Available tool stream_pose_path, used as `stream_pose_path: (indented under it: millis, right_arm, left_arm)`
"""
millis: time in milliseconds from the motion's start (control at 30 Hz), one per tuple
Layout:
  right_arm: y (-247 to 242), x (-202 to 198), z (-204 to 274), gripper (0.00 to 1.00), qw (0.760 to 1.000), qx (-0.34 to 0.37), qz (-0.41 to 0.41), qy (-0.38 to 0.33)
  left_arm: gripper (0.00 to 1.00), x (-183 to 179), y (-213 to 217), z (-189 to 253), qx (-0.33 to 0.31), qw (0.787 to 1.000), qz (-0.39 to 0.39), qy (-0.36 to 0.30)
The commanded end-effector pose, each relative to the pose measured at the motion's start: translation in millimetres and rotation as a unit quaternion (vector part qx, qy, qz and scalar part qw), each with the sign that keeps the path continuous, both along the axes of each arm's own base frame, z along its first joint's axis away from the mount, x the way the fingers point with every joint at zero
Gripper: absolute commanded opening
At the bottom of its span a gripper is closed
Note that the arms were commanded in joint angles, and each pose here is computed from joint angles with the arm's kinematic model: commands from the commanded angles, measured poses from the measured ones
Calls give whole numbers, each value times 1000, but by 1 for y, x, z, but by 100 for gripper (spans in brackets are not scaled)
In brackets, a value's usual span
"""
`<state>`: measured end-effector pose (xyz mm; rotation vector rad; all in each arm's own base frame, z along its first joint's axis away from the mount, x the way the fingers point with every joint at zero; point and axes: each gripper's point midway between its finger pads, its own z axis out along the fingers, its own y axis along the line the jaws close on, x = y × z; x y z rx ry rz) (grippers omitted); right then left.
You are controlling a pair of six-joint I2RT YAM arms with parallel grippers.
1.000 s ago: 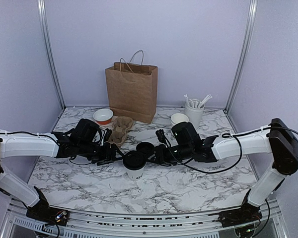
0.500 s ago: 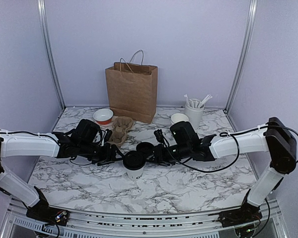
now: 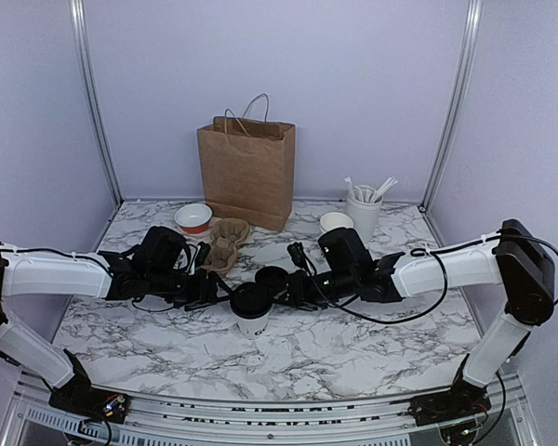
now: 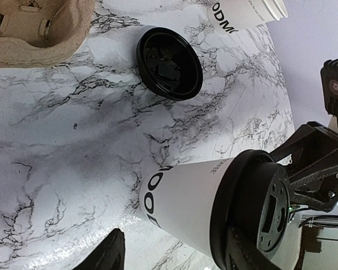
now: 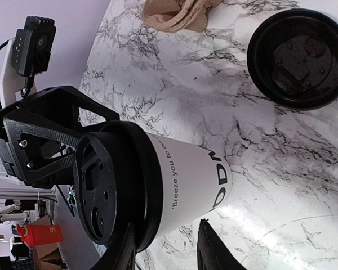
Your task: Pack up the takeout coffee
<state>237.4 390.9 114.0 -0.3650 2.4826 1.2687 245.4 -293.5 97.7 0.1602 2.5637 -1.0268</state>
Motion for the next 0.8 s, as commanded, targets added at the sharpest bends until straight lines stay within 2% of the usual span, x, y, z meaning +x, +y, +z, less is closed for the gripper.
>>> stream_pose_path:
  millis: [0,300,767]
  right_arm:
    - [-21,-19,-56,36,995,-88,0,42]
    - [-6,-9,-16,36,998,-62,1,2]
    - [-4,-11,7,36,999,-47,-8,-9]
  left_arm:
    - [60,-28,32,-61,107,992,6,70]
    - [61,-5,12,-23,83,996,2,25]
    - [61,13,-6,4,66,998,-10,-6]
